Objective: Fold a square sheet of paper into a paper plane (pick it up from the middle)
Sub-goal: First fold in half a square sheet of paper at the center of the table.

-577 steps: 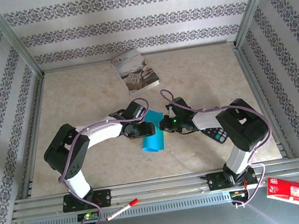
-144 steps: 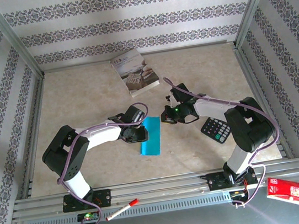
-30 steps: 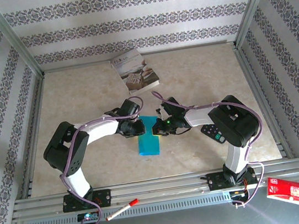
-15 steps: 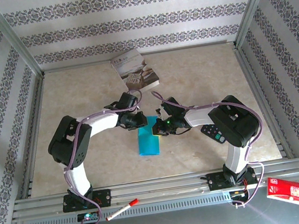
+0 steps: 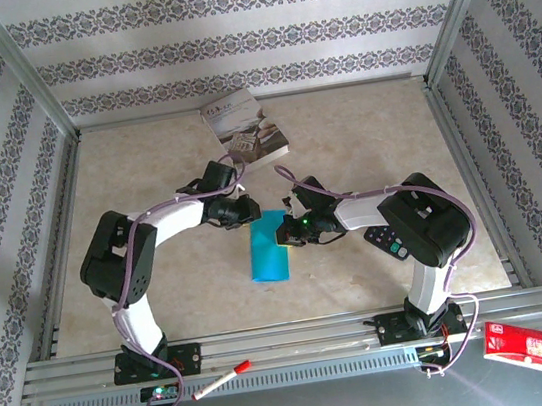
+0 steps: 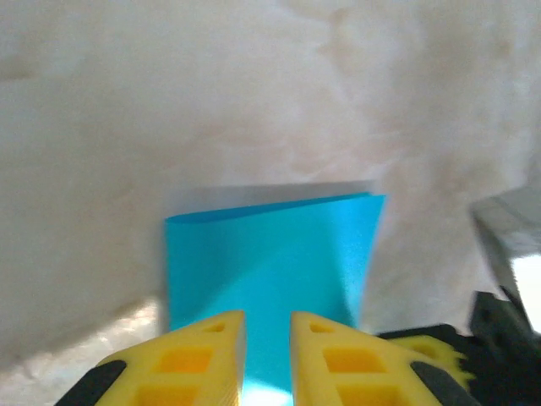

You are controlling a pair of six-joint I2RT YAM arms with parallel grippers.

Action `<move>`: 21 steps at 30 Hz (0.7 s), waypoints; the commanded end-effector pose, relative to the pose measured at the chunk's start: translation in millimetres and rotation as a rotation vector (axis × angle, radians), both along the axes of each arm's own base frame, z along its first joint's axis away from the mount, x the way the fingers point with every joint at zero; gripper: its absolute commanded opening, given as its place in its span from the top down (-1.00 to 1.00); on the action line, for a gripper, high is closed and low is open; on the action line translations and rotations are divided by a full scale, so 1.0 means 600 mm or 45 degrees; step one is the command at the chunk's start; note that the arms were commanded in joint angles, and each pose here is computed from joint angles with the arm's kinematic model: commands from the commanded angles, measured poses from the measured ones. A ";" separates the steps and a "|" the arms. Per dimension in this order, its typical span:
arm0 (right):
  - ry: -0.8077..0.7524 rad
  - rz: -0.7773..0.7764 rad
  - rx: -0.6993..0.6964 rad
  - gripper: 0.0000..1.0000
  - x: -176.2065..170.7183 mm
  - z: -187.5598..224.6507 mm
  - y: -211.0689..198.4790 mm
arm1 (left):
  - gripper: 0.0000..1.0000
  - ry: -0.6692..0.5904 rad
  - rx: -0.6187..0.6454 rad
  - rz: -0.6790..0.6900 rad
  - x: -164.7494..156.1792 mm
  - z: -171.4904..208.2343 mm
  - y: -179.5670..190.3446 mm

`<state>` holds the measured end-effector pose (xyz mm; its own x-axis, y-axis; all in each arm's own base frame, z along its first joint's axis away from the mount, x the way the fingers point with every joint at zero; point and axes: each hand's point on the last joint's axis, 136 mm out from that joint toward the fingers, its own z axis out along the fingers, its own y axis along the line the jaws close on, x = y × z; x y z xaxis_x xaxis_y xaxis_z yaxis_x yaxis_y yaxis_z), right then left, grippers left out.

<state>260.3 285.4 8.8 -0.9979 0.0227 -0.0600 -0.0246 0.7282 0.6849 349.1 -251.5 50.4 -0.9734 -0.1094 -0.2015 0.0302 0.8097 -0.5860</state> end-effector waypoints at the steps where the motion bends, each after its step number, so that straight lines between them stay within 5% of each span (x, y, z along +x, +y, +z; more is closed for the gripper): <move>1: 0.236 -0.066 -0.456 1.00 -0.078 -0.125 -0.119 | 0.58 -0.002 -0.059 -0.013 0.006 0.008 -0.016; 12: 0.237 -0.067 -0.462 1.00 -0.080 -0.125 -0.122 | 0.64 0.056 0.049 0.056 0.034 -0.060 0.036; 21: 0.241 -0.073 -0.463 1.00 -0.082 -0.125 -0.124 | 0.57 -0.021 -0.069 0.102 0.004 0.026 0.040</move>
